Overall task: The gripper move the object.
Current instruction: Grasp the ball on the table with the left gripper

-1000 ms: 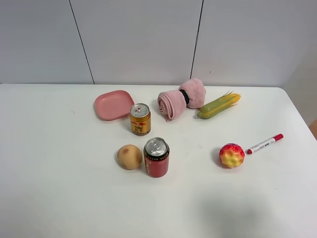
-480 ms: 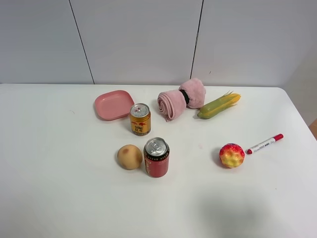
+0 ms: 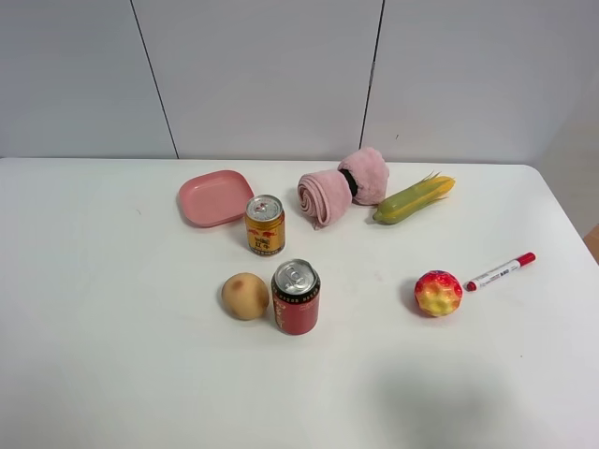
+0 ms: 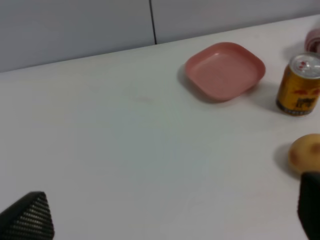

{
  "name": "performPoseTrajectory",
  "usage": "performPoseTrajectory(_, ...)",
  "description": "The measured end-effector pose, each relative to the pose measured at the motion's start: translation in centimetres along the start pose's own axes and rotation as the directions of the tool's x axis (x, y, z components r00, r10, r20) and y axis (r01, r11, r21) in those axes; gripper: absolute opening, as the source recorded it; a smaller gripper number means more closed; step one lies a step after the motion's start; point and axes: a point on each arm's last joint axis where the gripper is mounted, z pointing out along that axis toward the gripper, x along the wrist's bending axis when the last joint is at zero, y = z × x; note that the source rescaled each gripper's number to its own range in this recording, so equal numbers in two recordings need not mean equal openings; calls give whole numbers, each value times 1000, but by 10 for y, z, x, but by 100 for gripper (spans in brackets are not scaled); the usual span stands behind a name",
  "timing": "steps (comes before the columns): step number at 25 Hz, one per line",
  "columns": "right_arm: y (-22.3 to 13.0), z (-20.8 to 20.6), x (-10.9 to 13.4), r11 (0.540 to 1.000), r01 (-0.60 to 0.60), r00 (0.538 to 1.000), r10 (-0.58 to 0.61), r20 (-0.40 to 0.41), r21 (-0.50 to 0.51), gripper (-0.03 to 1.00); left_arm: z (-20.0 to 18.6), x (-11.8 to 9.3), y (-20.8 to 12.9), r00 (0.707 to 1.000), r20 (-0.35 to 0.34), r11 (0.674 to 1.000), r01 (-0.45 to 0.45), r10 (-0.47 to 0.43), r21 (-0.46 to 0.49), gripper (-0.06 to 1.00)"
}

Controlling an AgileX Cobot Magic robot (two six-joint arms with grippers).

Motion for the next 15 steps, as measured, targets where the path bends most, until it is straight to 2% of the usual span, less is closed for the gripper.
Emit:
performPoseTrajectory(11, 0, 0, 0, 1000, 0, 1000, 0, 0, 0, 100, 37, 6, 49, 995, 98, 994, 1, -11, 106, 100)
performPoseTrajectory(15, 0, 0, 0, 1000, 0, 1000, 0, 0, 0, 100, 65, 9, 73, 990, 140, 983, -19, -7, 183, 100)
